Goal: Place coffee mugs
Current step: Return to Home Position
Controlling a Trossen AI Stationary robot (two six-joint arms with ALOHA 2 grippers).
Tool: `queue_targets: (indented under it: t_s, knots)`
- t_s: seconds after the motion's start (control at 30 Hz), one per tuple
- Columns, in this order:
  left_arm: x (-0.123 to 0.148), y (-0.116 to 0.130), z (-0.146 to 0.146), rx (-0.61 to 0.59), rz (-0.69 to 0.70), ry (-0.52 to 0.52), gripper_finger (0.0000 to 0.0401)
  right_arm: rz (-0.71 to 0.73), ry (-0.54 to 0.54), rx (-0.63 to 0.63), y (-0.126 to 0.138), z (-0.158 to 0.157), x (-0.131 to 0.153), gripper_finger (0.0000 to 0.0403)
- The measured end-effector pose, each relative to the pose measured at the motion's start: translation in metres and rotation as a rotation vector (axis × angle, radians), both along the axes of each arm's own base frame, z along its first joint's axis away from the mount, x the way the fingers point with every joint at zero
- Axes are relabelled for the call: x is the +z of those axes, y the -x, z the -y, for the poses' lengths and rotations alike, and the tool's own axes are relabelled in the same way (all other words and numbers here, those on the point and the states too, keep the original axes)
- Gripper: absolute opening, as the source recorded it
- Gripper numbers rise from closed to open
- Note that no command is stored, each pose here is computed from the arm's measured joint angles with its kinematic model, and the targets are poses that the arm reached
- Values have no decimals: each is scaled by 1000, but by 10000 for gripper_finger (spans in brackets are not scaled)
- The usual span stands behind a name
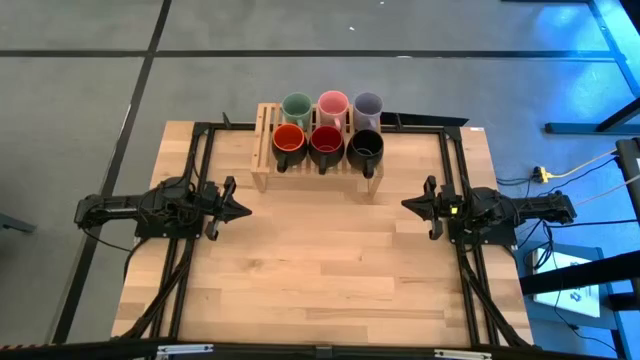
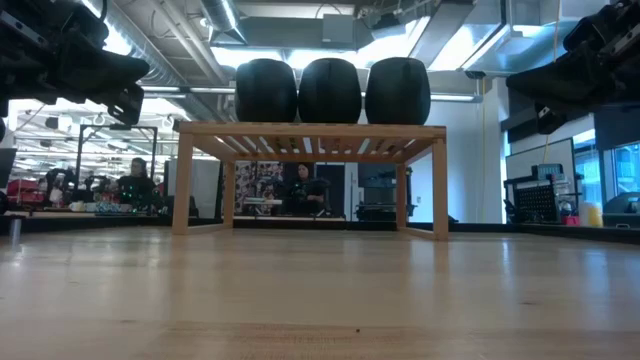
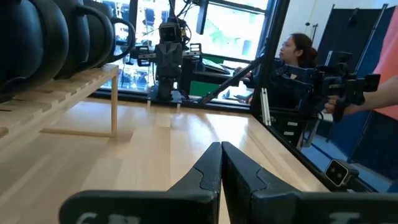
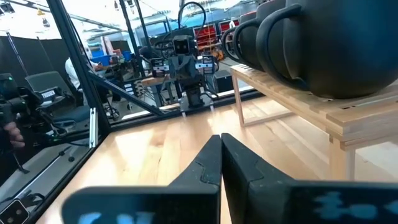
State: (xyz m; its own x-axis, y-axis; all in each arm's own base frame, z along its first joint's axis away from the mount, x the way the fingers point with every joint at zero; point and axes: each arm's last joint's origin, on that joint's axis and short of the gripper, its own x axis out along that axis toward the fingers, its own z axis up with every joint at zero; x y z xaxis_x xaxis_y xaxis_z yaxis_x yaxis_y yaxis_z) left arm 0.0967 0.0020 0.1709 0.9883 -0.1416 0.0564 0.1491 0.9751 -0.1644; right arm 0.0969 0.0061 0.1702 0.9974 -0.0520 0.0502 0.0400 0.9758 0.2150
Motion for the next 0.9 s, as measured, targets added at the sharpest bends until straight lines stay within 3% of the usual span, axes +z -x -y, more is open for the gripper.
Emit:
queue_targets:
  t_s: [0.9]
  knots:
    - [0, 0, -1, 44, 0, 4, 4, 3, -11, -1, 0, 0, 0, 1]
